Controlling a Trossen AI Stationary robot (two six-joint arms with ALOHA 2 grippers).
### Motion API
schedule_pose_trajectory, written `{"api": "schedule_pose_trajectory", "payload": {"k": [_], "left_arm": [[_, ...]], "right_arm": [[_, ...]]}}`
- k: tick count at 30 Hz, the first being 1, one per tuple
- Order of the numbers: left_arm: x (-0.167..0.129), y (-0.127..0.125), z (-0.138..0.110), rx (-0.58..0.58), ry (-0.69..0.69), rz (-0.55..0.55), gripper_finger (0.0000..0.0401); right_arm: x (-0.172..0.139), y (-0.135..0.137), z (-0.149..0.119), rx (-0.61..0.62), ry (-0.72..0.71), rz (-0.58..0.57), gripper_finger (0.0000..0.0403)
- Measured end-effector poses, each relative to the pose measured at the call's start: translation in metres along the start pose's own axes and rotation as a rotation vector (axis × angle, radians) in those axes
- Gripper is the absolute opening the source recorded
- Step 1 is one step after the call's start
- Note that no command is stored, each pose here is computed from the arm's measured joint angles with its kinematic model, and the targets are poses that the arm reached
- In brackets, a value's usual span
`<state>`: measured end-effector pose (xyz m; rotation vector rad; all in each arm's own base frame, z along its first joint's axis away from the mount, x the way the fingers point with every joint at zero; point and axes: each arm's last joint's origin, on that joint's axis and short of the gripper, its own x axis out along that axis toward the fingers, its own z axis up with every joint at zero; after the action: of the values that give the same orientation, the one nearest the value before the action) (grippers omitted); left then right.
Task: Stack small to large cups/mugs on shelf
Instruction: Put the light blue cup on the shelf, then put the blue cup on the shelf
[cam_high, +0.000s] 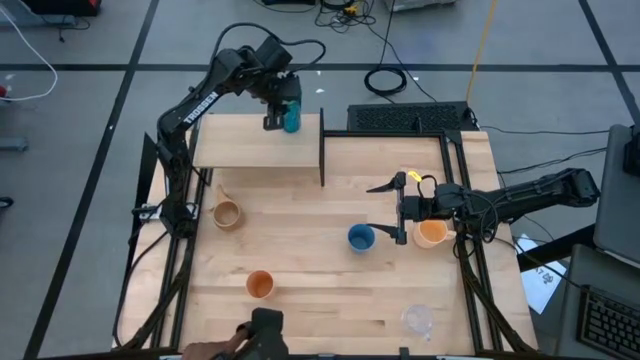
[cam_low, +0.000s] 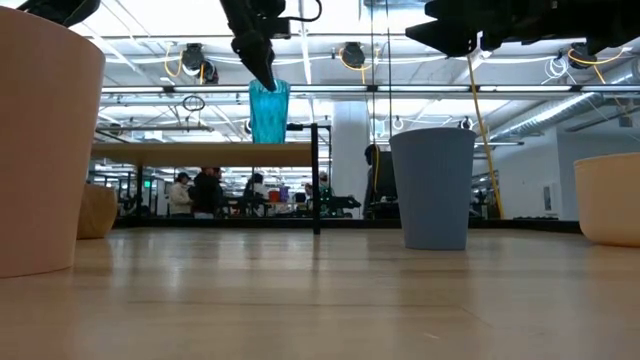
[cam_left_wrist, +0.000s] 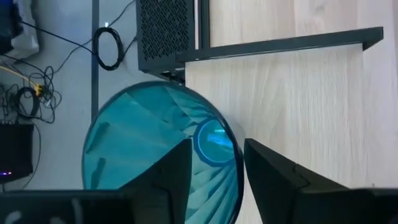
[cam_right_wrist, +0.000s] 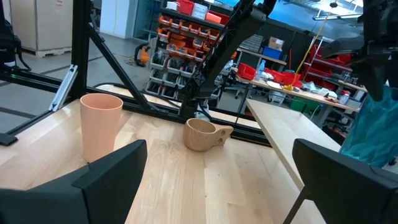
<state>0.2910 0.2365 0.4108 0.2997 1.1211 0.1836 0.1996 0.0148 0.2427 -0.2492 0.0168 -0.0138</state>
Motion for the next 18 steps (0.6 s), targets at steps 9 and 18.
{"api": "schedule_pose_trajectory", "payload": {"k": [9, 18], "left_arm": [[-0.01, -0.001, 0.006, -0.002, -0.029, 0.051, 0.015], [-0.035, -0.009, 0.016, 0.007, -0.123, 0.137, 0.015]], "right_arm": [[0.0, 0.0, 0.0, 0.0, 0.0, 0.0, 0.0393], [0.0, 0.0, 0.0, 0.01, 0.001, 0.001, 0.0393]]}}
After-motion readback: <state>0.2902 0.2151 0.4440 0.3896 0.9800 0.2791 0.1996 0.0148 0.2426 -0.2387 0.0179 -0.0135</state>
